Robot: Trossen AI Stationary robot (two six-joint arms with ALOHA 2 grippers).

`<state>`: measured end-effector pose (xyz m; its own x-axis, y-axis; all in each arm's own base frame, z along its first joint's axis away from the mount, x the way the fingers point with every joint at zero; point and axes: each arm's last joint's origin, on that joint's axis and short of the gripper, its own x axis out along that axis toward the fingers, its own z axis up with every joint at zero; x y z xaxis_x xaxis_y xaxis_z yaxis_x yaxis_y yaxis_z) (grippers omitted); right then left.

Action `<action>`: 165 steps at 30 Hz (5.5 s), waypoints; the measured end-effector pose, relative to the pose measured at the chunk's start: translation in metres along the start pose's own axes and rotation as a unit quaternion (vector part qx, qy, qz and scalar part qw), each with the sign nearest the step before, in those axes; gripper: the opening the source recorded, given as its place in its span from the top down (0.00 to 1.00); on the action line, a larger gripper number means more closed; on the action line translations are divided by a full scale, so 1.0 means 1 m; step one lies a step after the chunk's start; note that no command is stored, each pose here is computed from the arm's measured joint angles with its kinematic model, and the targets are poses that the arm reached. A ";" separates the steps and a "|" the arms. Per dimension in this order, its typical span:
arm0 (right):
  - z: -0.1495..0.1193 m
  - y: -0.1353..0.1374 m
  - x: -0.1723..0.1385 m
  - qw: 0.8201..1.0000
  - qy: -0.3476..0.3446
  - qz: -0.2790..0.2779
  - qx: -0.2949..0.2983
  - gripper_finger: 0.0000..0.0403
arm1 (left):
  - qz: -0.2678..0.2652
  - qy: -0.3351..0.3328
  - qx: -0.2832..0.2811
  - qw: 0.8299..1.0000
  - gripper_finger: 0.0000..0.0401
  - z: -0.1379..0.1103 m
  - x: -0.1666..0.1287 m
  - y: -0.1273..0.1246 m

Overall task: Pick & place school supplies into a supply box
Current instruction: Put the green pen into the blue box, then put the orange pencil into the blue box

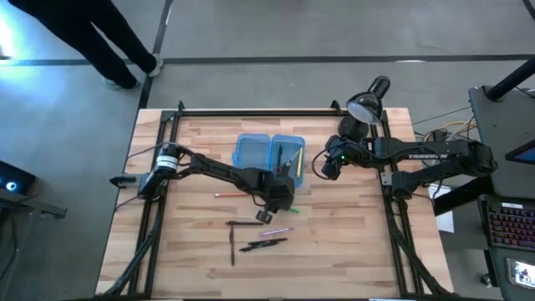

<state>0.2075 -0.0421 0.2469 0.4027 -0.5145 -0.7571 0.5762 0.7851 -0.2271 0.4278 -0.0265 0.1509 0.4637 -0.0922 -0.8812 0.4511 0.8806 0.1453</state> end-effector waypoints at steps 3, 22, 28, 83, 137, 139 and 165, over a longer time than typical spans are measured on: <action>-0.001 0.000 0.001 1.000 0.003 -0.001 -0.001 0.43 | -0.004 0.008 -0.002 1.000 0.80 -0.001 0.002 -0.001; -0.002 -0.005 -0.006 0.999 -0.009 -0.008 0.039 0.43 | -0.015 0.035 -0.055 0.998 0.96 0.003 -0.004 0.001; -0.002 -0.017 -0.026 0.995 -0.063 -0.029 0.069 0.43 | -0.013 0.038 -0.090 0.995 0.97 0.019 -0.021 0.007; -0.030 -0.055 -0.072 0.973 -0.168 -0.095 0.130 0.43 | 0.089 0.081 -0.576 0.808 0.84 0.011 -0.139 0.049; -0.023 -0.033 -0.037 0.986 -0.096 -0.100 0.095 0.43 | 0.009 0.201 -0.316 0.927 0.82 -0.089 -0.045 -0.021; -0.023 -0.033 -0.037 0.986 -0.096 -0.100 0.095 0.43 | 0.009 0.199 -0.317 0.927 0.86 -0.089 -0.044 -0.021; -0.026 -0.042 -0.051 0.980 -0.126 -0.094 0.118 0.43 | -0.095 -0.031 -0.670 0.736 1.00 0.001 -0.074 0.002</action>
<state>0.1446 -0.0396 0.2791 0.4201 -0.7345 -0.5329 0.7936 0.5822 -0.1768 0.3953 -0.0188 0.2171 0.5425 -0.2579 -0.7995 -0.6243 0.5130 -0.5891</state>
